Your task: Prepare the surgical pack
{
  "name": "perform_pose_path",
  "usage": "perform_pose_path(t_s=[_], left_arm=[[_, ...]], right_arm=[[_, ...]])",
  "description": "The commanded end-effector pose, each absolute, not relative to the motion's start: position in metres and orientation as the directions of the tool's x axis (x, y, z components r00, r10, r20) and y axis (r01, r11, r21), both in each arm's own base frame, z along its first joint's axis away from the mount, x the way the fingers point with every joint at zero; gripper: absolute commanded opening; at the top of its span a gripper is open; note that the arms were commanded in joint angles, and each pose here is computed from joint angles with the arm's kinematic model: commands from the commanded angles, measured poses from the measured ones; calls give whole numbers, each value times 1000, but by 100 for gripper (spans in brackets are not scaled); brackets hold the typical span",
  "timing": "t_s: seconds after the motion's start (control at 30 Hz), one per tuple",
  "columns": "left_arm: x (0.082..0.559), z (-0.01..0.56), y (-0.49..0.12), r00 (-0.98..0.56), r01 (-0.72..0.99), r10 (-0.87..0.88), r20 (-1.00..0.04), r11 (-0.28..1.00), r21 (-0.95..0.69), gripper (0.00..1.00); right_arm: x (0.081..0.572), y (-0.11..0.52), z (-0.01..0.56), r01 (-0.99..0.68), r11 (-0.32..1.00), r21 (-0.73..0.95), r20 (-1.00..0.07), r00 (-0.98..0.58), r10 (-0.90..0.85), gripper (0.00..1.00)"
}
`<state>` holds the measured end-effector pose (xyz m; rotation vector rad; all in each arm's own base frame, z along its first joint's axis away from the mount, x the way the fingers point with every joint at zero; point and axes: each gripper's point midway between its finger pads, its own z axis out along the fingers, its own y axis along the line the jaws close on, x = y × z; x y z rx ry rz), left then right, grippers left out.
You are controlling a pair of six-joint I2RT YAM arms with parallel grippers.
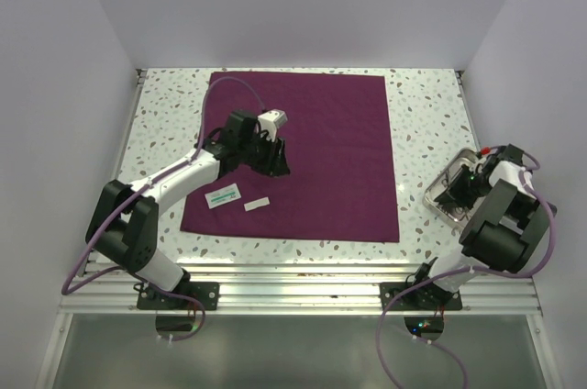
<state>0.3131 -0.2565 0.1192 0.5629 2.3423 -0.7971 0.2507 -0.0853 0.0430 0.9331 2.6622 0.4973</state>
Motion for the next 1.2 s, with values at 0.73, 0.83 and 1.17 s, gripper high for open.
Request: perform_pose_path(t_s=[0.73, 0.83, 1.17], left_arm=[[333, 98, -196, -797, 277, 114, -593, 942, -191, 52], [336, 102, -182, -798, 230, 112, -592, 965, -127, 54], [307, 92, -168, -852, 246, 170, -495, 965, -92, 54]], right_arm=[[253, -122, 103, 763, 644, 64, -284, -604, 744, 44], [279, -114, 134, 727, 685, 44, -348, -632, 693, 48], [355, 76, 187, 241, 901, 361, -421, -820, 388, 53]])
